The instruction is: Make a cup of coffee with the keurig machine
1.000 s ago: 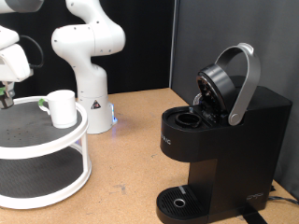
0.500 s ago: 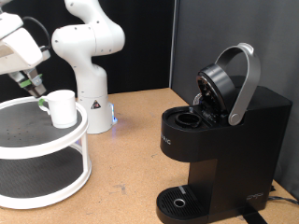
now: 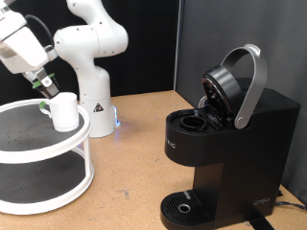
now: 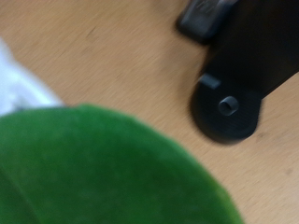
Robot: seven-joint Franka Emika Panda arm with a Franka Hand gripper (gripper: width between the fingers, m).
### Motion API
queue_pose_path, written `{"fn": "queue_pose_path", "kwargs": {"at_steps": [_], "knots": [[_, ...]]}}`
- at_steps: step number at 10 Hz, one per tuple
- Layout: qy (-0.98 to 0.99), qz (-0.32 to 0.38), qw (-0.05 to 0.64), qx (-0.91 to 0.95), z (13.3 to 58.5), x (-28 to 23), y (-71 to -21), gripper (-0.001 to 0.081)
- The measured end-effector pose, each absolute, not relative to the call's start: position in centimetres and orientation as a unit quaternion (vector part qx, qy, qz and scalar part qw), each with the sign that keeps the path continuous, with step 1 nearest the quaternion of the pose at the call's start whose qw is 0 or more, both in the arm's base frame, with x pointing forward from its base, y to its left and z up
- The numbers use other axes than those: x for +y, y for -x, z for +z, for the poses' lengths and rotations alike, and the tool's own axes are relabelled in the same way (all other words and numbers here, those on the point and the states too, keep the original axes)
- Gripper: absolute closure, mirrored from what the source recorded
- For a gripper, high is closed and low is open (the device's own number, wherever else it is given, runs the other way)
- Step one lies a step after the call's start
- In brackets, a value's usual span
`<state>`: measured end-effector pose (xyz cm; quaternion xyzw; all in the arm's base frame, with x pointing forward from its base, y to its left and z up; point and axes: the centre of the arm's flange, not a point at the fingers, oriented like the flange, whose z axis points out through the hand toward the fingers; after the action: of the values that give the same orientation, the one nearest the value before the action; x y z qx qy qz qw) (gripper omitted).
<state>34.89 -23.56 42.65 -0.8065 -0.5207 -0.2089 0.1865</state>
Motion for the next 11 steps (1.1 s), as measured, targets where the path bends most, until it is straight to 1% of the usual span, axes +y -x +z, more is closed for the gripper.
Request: {"fn": "queue_pose_path", "kwargs": {"at_steps": [3,5,6,8,11], "knots": [[0.802,-0.3,0.25,-0.452,43.5,-21.2,-36.8,0.0339],[0.817,-0.337,0.269,-0.383,44.7,-19.1,-39.0,0.0339],[0.825,-0.345,0.268,-0.358,45.2,-18.1,-40.0,0.0339],[0.833,-0.341,0.264,-0.347,45.0,-17.6,-40.7,0.0339],[0.807,-0.286,0.347,-0.384,45.3,-17.1,-39.6,0.0339]]}}
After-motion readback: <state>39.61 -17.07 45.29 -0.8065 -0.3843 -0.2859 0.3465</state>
